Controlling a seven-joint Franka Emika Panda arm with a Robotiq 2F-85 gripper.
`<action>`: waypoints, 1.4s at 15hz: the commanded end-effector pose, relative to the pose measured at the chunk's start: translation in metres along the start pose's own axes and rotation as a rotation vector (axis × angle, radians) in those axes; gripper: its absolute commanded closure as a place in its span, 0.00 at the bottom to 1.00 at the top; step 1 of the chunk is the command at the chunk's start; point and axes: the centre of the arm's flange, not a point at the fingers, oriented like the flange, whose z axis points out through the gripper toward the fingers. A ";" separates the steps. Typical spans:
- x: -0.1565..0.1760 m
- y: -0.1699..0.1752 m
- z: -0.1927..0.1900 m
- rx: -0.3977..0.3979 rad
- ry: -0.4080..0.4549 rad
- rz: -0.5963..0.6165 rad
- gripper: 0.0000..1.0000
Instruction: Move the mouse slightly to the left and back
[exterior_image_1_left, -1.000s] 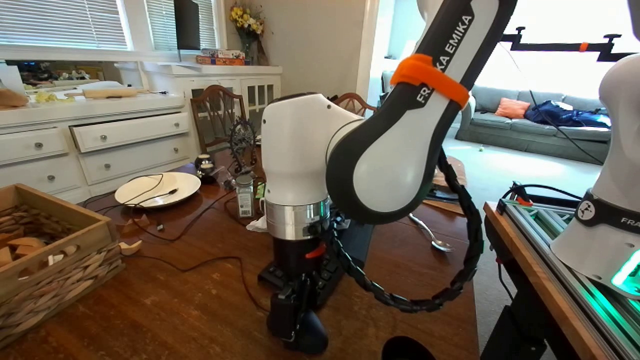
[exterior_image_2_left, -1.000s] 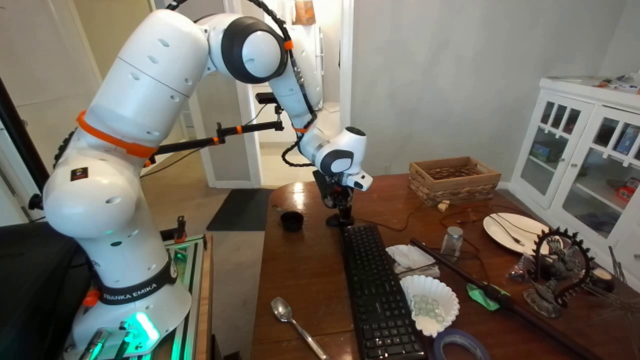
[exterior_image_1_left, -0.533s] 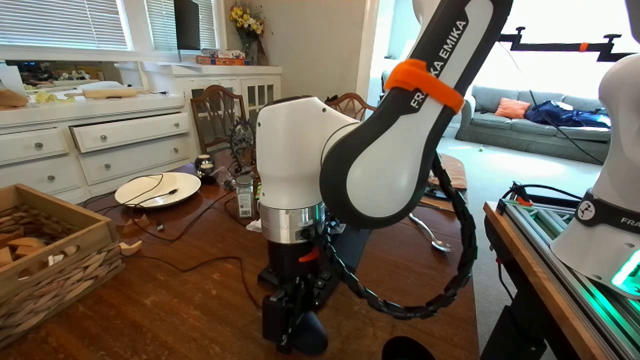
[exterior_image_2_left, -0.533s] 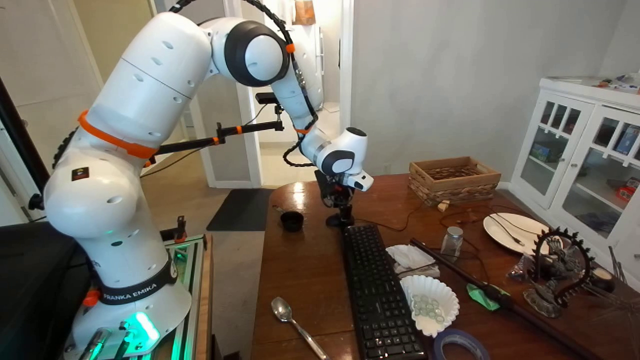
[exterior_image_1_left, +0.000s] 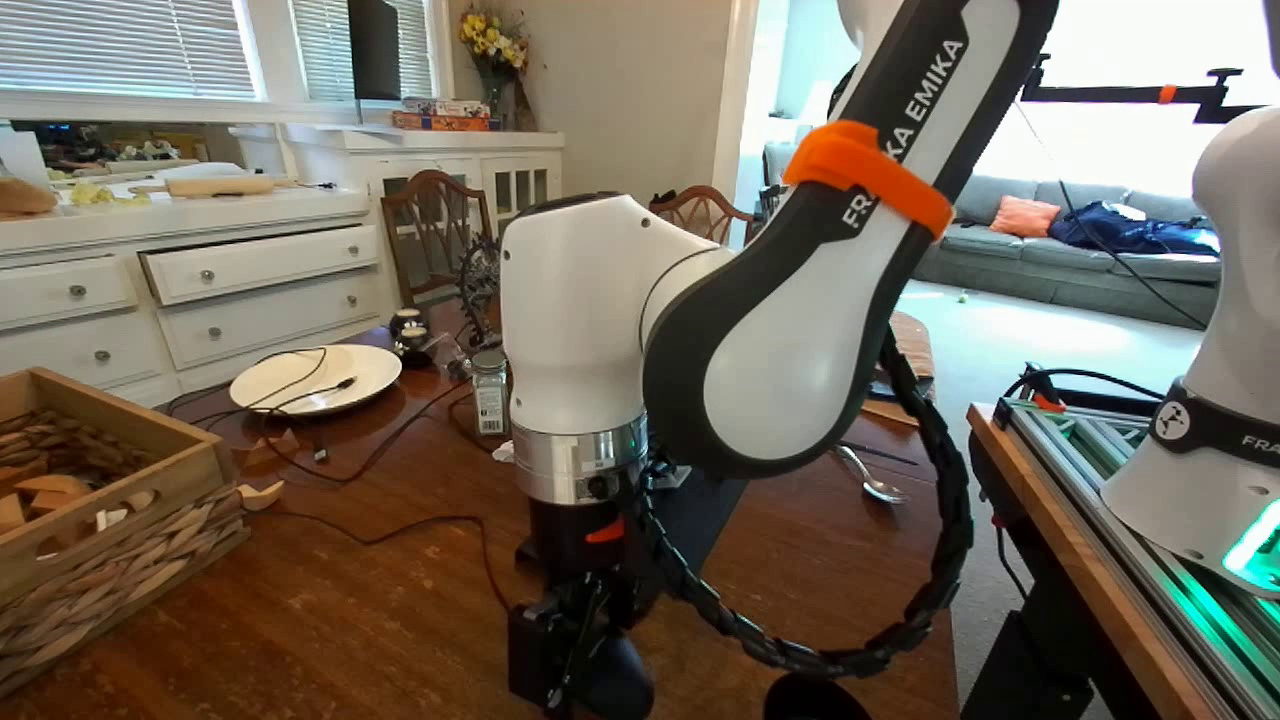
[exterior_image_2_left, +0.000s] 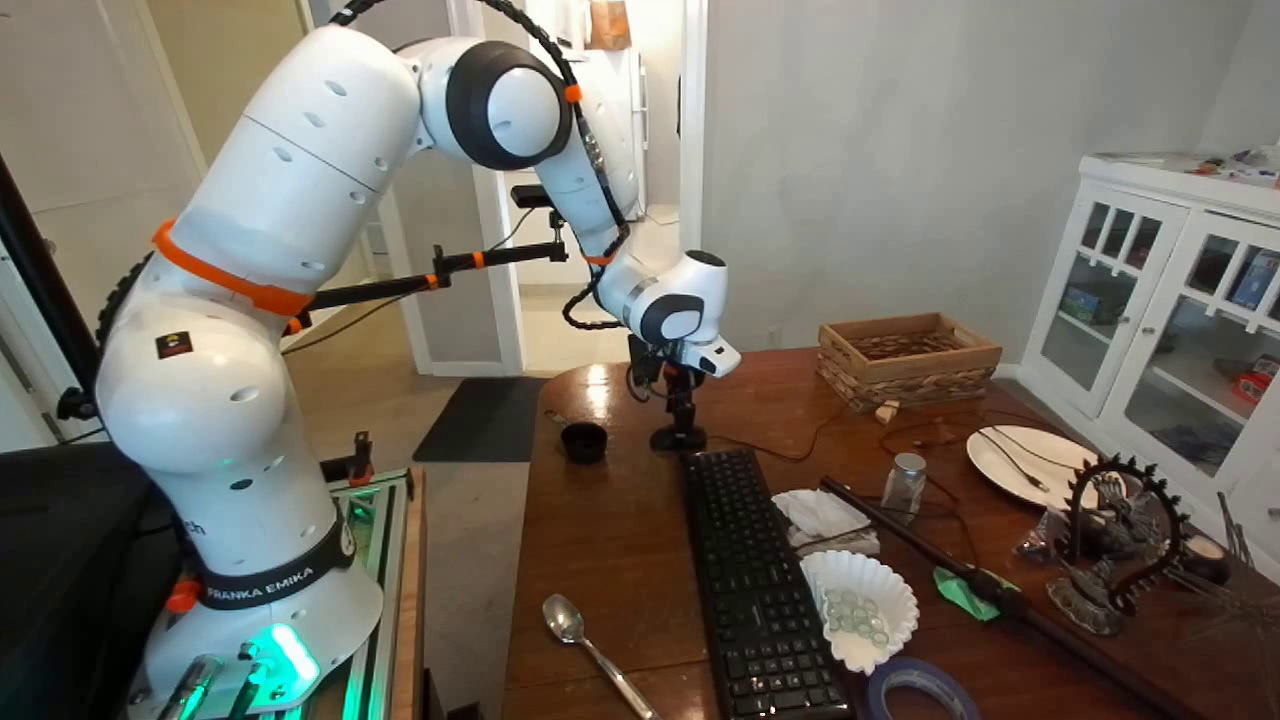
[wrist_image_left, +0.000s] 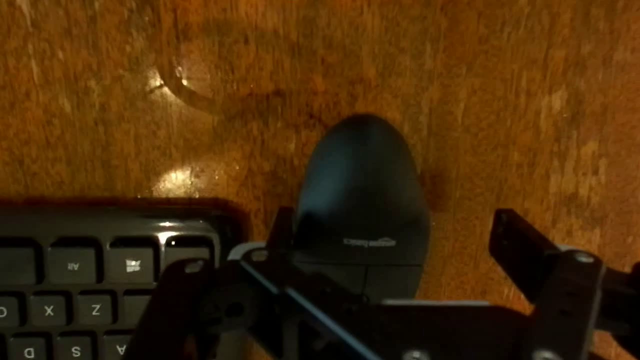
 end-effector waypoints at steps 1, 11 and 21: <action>0.002 -0.009 0.007 -0.054 -0.008 0.028 0.00; 0.009 -0.003 0.012 -0.100 0.004 0.045 0.07; 0.013 -0.013 0.015 -0.117 0.009 0.001 0.58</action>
